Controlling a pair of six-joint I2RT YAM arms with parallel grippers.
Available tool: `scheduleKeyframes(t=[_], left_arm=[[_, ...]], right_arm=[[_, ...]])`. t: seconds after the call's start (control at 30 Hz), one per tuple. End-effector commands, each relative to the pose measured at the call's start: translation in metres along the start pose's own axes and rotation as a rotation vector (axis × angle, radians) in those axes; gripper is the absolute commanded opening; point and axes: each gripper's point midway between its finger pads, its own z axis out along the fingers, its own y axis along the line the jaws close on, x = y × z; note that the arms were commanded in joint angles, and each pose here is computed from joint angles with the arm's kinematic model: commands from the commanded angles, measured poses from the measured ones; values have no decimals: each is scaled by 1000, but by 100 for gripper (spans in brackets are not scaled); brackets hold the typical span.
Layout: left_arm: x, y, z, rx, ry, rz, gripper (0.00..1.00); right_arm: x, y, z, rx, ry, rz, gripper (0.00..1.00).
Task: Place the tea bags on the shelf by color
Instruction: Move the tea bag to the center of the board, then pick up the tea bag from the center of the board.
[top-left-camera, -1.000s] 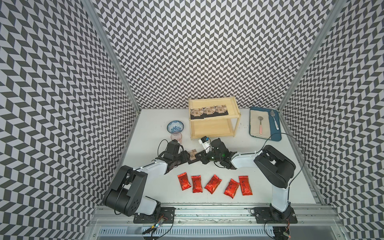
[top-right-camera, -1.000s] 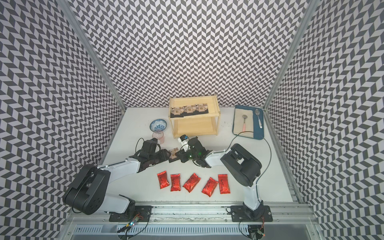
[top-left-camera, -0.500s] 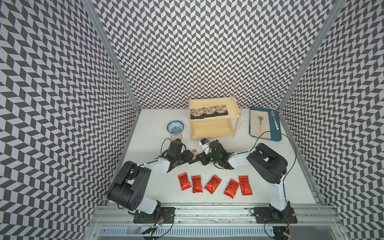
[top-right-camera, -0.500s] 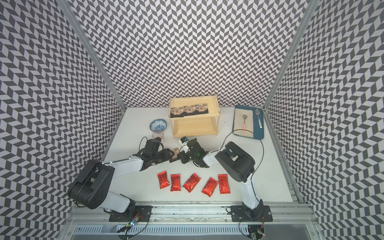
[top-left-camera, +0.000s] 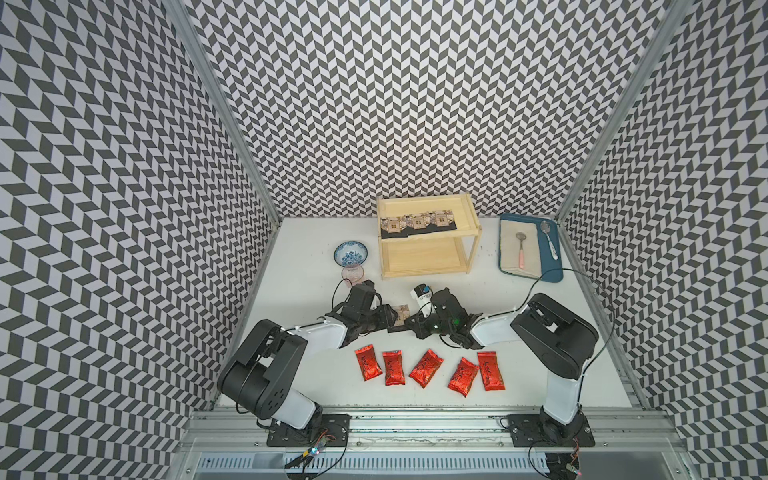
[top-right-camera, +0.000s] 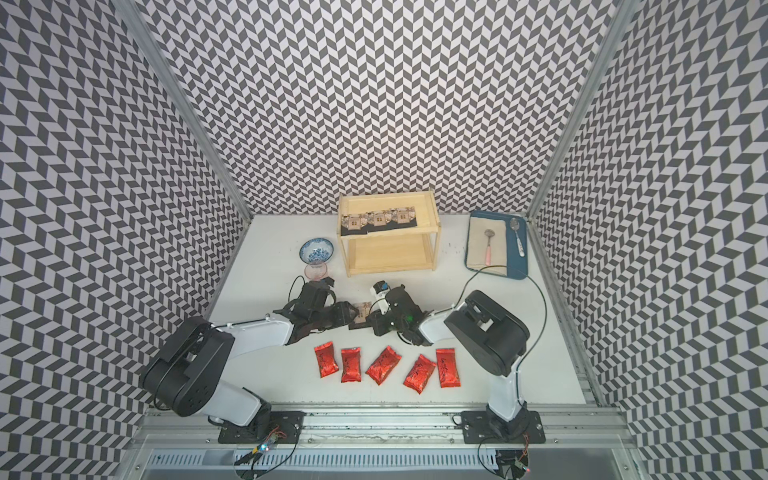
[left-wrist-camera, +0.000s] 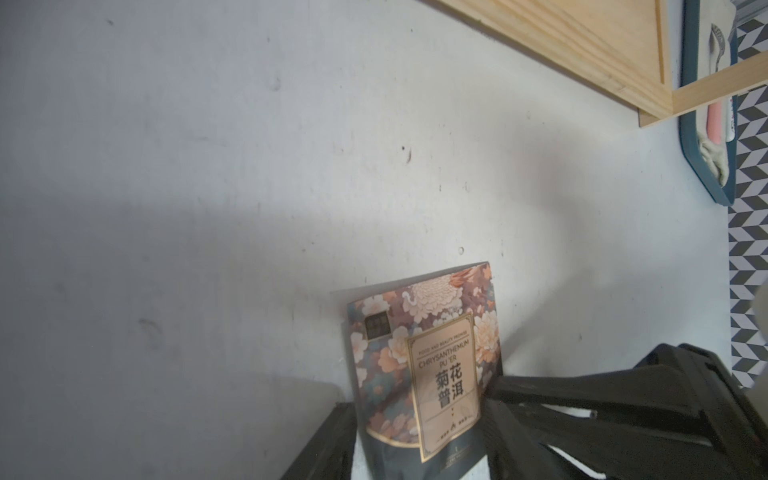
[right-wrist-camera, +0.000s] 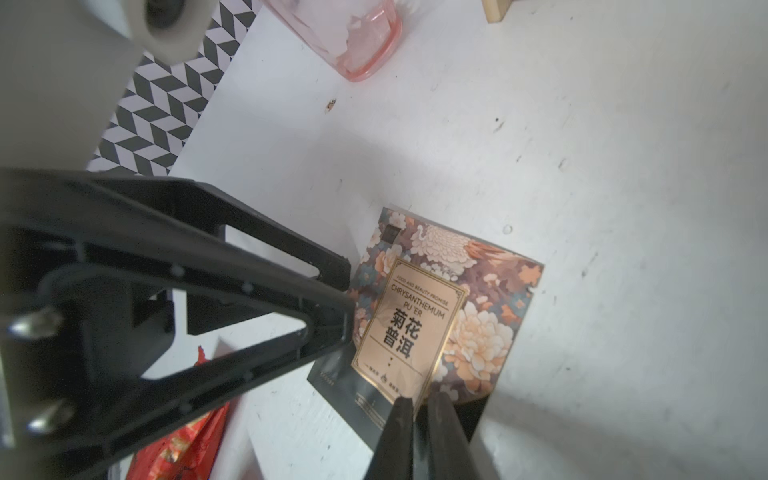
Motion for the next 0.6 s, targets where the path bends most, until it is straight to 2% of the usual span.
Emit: scheduleKeyframes(t=[0.0,0.2,0.33,0.57], left_arm=[[-3,-7,-7,10,-8,13,54],[-24,-32,-29,87,-101,50,53],[-21,-51,-23,196,-87,61,52],[-15,-43,-5,167,-46,54,49]], right_arm=[[-8,2,-11,1,-26,25,14],[-38,19,-39,-121,-108,67,17],[-47,18,-51,-192,-128,127,17],[-50,10,-52,-208,-114,168,18]])
